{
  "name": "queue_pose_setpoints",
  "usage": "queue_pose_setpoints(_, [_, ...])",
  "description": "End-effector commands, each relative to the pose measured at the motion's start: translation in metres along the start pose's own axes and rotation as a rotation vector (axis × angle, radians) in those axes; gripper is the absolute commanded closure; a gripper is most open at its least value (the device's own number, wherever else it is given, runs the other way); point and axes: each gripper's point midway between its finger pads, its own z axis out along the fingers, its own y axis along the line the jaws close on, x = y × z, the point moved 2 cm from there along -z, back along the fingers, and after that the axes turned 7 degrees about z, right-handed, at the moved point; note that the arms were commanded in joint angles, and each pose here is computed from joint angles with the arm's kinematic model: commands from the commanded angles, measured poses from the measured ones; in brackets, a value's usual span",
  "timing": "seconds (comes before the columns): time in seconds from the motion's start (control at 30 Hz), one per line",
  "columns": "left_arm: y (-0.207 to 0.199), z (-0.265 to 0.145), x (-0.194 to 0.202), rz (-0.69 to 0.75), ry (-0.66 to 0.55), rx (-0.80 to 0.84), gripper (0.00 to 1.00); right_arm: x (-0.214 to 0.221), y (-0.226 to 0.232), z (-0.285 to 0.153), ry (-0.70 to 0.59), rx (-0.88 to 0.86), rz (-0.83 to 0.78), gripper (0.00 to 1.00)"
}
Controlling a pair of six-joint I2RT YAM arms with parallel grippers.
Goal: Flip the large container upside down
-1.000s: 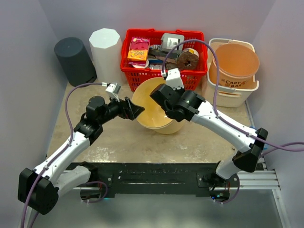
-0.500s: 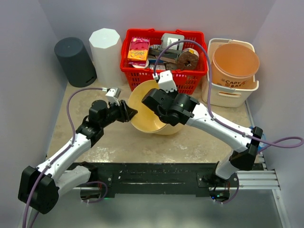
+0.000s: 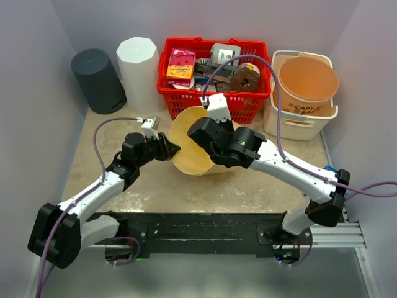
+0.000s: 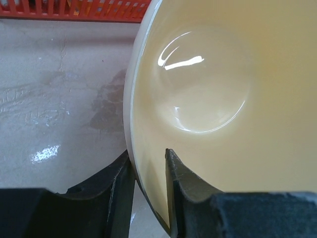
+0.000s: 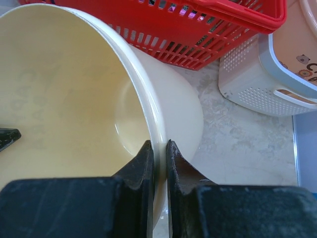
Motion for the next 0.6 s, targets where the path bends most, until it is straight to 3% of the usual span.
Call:
queue_pose_setpoints(0.0, [-0.011,0.007,0.009,0.006,0.008,0.09,0.69,0.027,0.053,-0.004,0.112,-0.208,0.108,0.92])
queue_pose_setpoints(0.3, [-0.001,0.014,0.027,-0.01,0.046,0.067,0.69,0.028,0.057,-0.007,0.086,-0.276,0.168,0.78])
queue_pose_setpoints(0.57, [0.001,0.019,0.038,-0.023,0.06,0.08,0.69,0.044,0.067,0.0,0.11,-0.295,0.147,0.75])
